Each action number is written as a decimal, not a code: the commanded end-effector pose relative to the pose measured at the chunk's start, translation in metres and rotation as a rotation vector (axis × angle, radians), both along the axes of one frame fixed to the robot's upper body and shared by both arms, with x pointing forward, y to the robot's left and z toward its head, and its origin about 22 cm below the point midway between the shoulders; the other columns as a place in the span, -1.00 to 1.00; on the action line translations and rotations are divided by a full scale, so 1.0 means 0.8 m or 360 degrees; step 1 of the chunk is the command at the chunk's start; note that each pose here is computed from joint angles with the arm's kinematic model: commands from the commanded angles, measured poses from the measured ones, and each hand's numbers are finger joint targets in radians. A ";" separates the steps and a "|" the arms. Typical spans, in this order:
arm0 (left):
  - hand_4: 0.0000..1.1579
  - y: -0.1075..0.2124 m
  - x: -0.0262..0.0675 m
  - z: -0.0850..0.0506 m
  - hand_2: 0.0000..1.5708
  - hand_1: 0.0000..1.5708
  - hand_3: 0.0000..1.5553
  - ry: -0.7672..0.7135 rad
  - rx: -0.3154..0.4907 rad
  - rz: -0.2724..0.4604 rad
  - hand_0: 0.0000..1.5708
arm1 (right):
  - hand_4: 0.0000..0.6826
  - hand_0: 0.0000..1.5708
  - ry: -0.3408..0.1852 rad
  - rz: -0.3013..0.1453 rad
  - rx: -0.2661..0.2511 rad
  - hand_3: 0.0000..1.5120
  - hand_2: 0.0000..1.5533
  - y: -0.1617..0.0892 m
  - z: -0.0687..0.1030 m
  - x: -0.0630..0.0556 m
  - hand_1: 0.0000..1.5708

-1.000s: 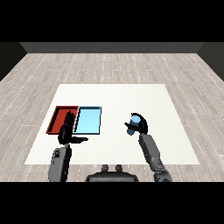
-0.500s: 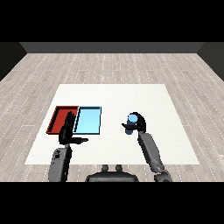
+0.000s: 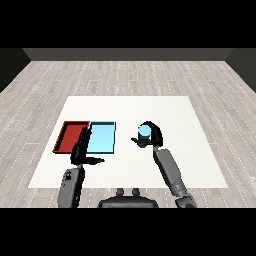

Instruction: Pick the blue can and put it in the blue box

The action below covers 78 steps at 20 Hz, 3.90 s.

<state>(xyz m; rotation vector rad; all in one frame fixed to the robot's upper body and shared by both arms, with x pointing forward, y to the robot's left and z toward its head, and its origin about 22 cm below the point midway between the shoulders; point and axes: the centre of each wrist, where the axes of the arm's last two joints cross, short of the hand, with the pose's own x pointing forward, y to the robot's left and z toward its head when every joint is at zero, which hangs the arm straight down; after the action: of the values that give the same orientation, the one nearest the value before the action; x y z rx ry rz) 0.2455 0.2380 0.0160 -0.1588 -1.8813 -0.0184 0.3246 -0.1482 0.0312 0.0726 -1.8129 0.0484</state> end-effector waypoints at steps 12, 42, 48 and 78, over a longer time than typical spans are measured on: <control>-1.00 -0.076 0.019 0.005 -1.00 -1.00 -1.00 0.0165 -0.0171 -0.0259 -1.00 | 0.85 0.90 -0.0081 0.0079 0.0005 0.91 0.89 -0.017 0.028 0.017 0.90; -1.00 -0.187 0.036 -0.017 -1.00 -1.00 -1.00 0.0390 -0.0019 -0.0344 -1.00 | 0.79 0.83 -0.0168 0.0309 -0.0031 0.88 0.88 0.066 0.037 -0.027 0.83; -1.00 -0.186 0.056 -0.037 -1.00 -1.00 -1.00 0.0362 0.0017 -0.0340 -1.00 | 0.83 0.82 -0.0212 0.0331 -0.0048 0.88 0.88 0.045 0.038 -0.027 0.82; -1.00 -0.223 0.082 -0.025 -1.00 -1.00 -1.00 0.0358 0.0343 -0.0237 -1.00 | 0.67 0.90 -0.0167 0.0477 0.0036 0.86 0.88 0.101 0.019 -0.053 0.90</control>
<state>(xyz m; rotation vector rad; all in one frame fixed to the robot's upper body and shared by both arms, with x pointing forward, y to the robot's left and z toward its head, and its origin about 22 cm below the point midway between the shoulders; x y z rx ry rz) 0.3036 0.0739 -0.0051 -0.1974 -1.6348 -0.2557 0.2969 -0.0660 0.0563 0.3201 -1.9114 0.2576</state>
